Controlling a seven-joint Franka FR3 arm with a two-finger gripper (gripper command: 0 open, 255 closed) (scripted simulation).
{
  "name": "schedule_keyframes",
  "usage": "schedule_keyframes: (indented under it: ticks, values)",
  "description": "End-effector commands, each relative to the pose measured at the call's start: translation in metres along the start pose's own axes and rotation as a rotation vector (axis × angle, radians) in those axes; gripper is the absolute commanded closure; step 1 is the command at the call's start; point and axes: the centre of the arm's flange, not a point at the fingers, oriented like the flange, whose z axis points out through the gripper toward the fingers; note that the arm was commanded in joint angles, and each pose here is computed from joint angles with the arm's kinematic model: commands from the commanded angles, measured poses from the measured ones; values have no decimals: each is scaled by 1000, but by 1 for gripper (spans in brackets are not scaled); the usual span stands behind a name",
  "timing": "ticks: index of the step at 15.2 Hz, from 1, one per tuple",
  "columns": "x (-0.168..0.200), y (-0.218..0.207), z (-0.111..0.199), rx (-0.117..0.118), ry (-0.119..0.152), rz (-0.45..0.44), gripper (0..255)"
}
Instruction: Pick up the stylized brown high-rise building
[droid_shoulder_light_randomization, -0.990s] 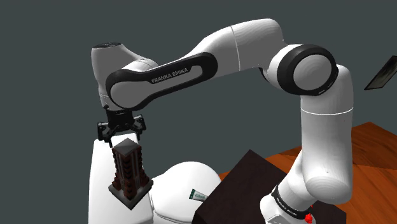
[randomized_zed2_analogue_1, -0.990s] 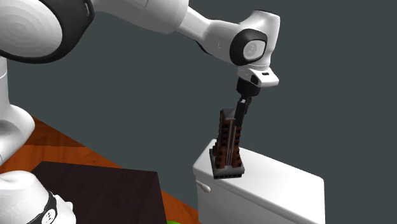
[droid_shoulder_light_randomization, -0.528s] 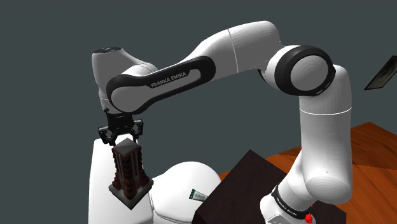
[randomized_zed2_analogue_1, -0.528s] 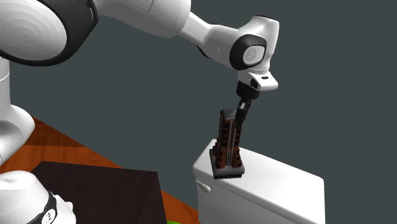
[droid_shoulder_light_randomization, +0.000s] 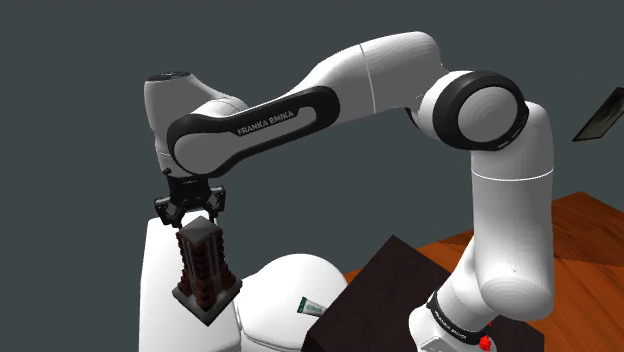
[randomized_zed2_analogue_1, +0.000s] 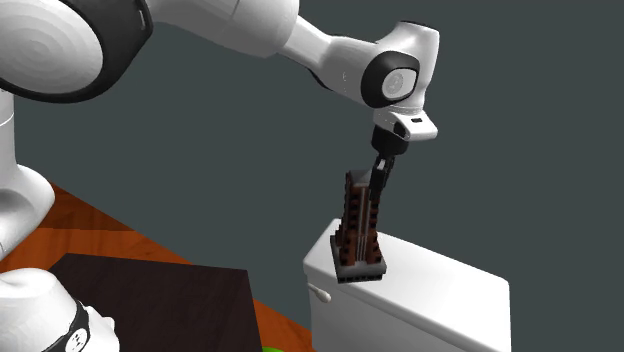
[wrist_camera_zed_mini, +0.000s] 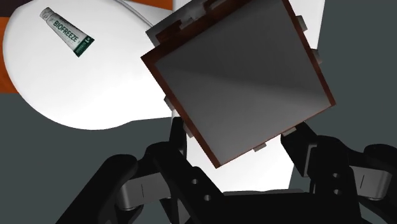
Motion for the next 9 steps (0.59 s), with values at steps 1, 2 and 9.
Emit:
schedule_keyframes:
  ticks: [1,2,9]
  values:
    - [-1,0,-11,1,1,0,255]
    - [-1,1,-16,1,1,0,255]
    - [-4,2,-53,1,1,0,255]
